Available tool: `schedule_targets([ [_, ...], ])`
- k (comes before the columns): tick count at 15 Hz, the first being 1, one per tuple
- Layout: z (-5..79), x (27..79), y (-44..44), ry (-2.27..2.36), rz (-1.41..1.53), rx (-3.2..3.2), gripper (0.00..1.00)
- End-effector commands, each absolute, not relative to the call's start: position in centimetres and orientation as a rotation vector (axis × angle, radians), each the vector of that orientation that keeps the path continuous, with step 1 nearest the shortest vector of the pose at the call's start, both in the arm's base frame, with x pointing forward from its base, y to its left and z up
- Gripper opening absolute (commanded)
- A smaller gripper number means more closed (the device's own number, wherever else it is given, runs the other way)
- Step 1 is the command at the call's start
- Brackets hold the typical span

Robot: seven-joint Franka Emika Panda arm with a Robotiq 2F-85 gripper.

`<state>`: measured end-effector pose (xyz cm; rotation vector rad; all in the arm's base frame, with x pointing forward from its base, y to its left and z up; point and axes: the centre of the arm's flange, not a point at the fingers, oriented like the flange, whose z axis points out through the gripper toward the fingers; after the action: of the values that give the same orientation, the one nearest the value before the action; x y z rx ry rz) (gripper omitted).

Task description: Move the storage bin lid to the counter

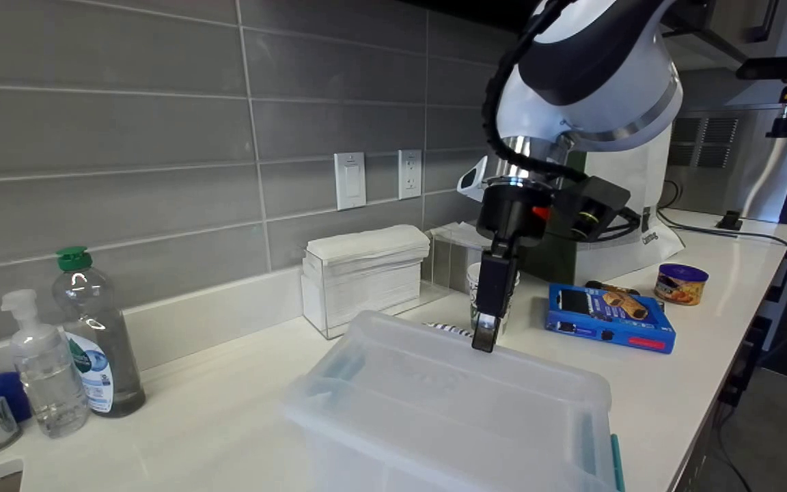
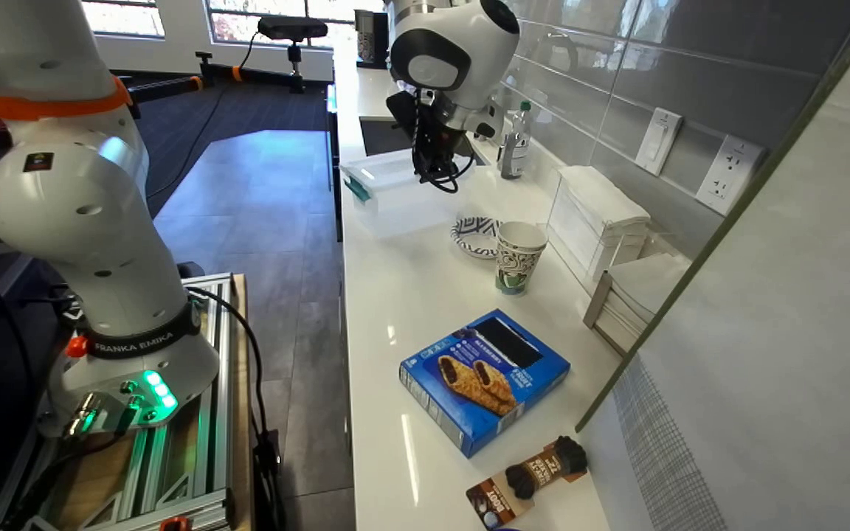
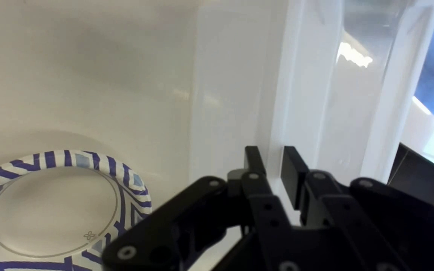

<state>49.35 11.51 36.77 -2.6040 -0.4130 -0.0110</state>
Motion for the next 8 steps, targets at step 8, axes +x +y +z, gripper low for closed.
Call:
schedule_targets([
  [8,37.69,48.61,11.49,-0.428,-0.001,-2.618,0.05],
])
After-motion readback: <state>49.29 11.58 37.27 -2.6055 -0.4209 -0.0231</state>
